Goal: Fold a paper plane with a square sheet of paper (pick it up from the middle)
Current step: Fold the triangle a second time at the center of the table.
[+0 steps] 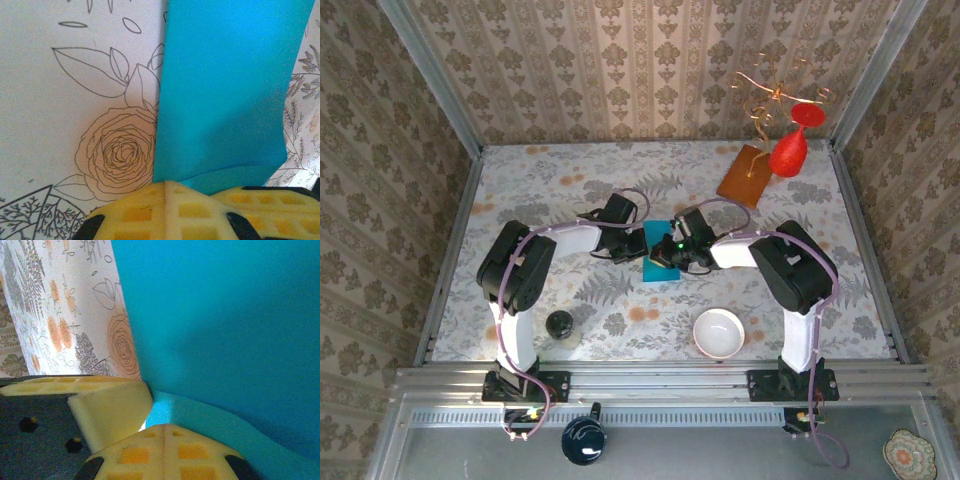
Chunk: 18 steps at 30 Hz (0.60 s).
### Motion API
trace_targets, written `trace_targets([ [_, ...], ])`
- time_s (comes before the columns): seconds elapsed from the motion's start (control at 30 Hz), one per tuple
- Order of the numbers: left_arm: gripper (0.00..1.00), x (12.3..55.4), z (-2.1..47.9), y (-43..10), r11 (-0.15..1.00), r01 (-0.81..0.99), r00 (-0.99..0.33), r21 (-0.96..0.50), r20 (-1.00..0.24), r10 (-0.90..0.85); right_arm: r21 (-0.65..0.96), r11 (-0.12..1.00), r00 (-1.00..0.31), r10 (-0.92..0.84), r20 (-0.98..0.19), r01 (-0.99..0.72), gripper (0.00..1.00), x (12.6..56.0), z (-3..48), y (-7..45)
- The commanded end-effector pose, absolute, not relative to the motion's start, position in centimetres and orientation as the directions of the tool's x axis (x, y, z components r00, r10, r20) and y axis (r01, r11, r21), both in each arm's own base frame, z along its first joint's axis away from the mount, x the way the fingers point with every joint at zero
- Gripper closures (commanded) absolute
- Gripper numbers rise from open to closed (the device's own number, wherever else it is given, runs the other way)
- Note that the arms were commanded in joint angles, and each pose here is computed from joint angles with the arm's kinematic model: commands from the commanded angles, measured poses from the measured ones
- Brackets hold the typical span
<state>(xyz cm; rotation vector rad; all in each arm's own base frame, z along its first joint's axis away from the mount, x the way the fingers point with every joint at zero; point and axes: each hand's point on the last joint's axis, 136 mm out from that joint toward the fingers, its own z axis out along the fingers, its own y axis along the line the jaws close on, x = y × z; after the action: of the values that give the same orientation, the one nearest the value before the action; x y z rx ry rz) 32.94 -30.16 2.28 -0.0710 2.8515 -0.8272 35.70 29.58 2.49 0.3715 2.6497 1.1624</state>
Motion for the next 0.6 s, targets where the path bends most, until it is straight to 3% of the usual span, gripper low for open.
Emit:
trace_targets([
  [0.0, 1.00, 31.8, 0.2, -29.1, 0.886, -0.010, -0.992, -0.464, -0.108, -0.068, 0.754, 0.652, -0.945, 0.289, -0.151, 0.079, 1.00, 35.6, 5.3, 29.3],
  [0.13, 1.00, 31.8, 0.2, -29.0, 0.887, -0.007, -0.992, -0.461, -0.109, -0.065, 0.706, 0.705, -0.942, 0.280, -0.184, 0.072, 1.00, 35.3, 5.0, 28.1],
  [0.57, 1.00, 32.0, 0.8, -29.4, 0.880, 0.005, -0.992, -0.475, -0.113, -0.056, 0.611, 0.768, -0.937, 0.329, -0.115, 0.194, 1.00, 34.6, -0.4, 25.5],
])
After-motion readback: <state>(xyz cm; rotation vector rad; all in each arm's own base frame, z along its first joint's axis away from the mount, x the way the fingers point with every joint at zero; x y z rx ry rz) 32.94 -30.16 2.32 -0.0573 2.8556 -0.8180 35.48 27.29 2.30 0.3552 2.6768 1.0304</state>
